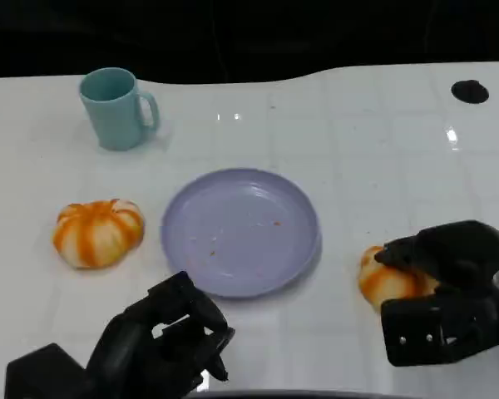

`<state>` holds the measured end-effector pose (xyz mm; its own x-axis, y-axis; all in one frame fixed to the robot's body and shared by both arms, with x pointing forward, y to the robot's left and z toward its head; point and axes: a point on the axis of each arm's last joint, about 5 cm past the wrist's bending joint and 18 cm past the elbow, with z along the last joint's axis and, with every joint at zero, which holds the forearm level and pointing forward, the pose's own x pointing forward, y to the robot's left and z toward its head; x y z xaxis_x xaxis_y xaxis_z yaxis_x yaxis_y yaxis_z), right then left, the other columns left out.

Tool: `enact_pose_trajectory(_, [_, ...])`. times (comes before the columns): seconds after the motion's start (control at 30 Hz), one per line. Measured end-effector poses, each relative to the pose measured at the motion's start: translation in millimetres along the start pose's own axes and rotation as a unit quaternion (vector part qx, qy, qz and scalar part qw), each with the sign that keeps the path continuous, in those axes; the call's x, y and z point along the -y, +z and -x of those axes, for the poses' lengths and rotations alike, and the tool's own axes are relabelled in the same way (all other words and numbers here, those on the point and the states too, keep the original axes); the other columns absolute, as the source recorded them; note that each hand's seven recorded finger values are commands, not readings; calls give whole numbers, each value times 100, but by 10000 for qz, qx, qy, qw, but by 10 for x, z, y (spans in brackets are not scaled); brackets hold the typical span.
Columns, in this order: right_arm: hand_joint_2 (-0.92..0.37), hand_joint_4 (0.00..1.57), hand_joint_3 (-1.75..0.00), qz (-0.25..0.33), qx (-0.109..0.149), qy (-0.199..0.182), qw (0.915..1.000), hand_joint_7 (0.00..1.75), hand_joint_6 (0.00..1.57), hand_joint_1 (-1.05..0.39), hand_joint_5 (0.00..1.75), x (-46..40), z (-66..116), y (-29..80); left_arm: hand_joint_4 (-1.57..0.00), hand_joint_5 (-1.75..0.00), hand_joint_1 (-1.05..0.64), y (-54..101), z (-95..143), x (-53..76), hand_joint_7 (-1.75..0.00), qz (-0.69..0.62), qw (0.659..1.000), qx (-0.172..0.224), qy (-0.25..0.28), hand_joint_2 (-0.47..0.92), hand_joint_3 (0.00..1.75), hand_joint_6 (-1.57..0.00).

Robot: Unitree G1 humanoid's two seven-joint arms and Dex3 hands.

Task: Grasp the bread from the table and place it into the plate.

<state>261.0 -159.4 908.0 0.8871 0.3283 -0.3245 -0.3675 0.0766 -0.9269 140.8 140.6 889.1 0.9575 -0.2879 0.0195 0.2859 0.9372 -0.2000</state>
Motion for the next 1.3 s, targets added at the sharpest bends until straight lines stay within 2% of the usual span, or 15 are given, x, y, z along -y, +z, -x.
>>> enact_pose_trajectory(0.07, [-92, 100, -7, -107, -38, -240, 9996, 21, 107, -26, 45, -44, -53, 5, -67, -175, -62, 5, 2, 3, -160, -1, 10000, 10, -3, 92, 23, -58])
enact_pose_trajectory(0.1, [-92, 99, -7, -173, -34, -389, 9991, 22, 111, -23, 66, -75, -76, 4, -67, -175, -62, 6, 4, 3, -160, -4, 10000, 10, -1, 92, 23, -58])
enact_pose_trajectory(0.13, [-92, 92, -9, -271, -30, -546, 9981, 25, 116, -19, 110, -114, -99, -4, -67, -175, -62, 5, 6, 3, -160, -8, 10000, 6, 0, 92, 23, -58])
enact_pose_trajectory(0.2, [-92, 87, -12, -367, 8, -846, 9957, 36, 118, -16, 150, -186, -139, -18, -67, -175, -62, 4, 9, 5, -160, -10, 10000, 2, 1, 92, 23, -58])
enact_pose_trajectory(0.23, [-91, 85, -16, -383, 37, -987, 9944, 84, 100, -14, 164, -213, -156, -25, -67, -175, -62, 5, 10, 6, -160, -10, 10000, 2, 2, 92, 23, -57])
enact_pose_trajectory(0.3, [-90, 85, -20, -372, 102, -1224, 9917, 137, 78, -14, 172, -267, -190, -34, -66, -175, -62, 5, 17, 6, -159, -11, 10000, -2, 6, 92, 23, -57])
enact_pose_trajectory(0.33, [-89, 84, -22, -355, 140, -1312, 9906, 159, 70, -14, 174, -281, -204, -38, -66, -175, -62, 4, 21, 6, -159, -11, 10000, -5, 9, 92, 23, -57])
enact_pose_trajectory(0.4, [-87, 84, -23, -341, 227, -1466, 9883, 171, 66, -14, 174, -318, -220, -49, -66, -175, -61, 4, 24, 6, -159, -12, 10000, -9, 12, 92, 23, -57])
enact_pose_trajectory(0.53, [-86, 88, -31, -378, 277, -1732, 9838, 161, 69, -15, 175, -378, -228, -62, -66, -175, -62, 5, 25, 5, -159, -9, 10000, -4, 13, 92, 23, -57])
enact_pose_trajectory(0.6, [-70, 90, -61, -401, 283, -1824, 9820, 167, 67, -14, 175, -385, -234, -60, -66, -175, -62, 7, 25, 6, -159, -11, 10000, 0, 12, 92, 23, -57])
enact_pose_trajectory(0.63, [-66, 90, -69, -428, 314, -1883, 9807, 159, 70, -15, 175, -390, -233, -58, -66, -175, -62, 8, 26, 6, -159, -11, 10000, 1, 12, 92, 22, -57])
enact_pose_trajectory(0.77, [-59, 91, -77, -514, 462, -2128, 9746, 146, 80, -16, 175, -386, -232, -39, -64, -175, -61, 9, 27, 6, -159, -4, 10000, 5, 13, 92, 23, -56])
enact_pose_trajectory(0.93, [-32, 94, -116, -677, 827, -2523, 9617, 147, 83, -16, 175, -298, -240, 83, -64, -175, -60, 9, 30, 6, -160, -5, 10000, 1, 14, 92, 24, -55])
enact_pose_trajectory(1.03, [-28, 94, -129, -754, 982, -2753, 9534, 148, 84, -14, 175, -251, -235, 141, -64, -175, -60, 8, 31, 6, -160, -4, 10000, -1, 15, 92, 25, -55])
enact_pose_trajectory(1.3, [-26, 99, -134, -1121, 1297, -3258, 9298, 171, 77, -10, 175, -67, -195, 238, -64, -175, -59, 6, 32, 11, -161, -1, 10000, -14, 5, 92, 24, -54])
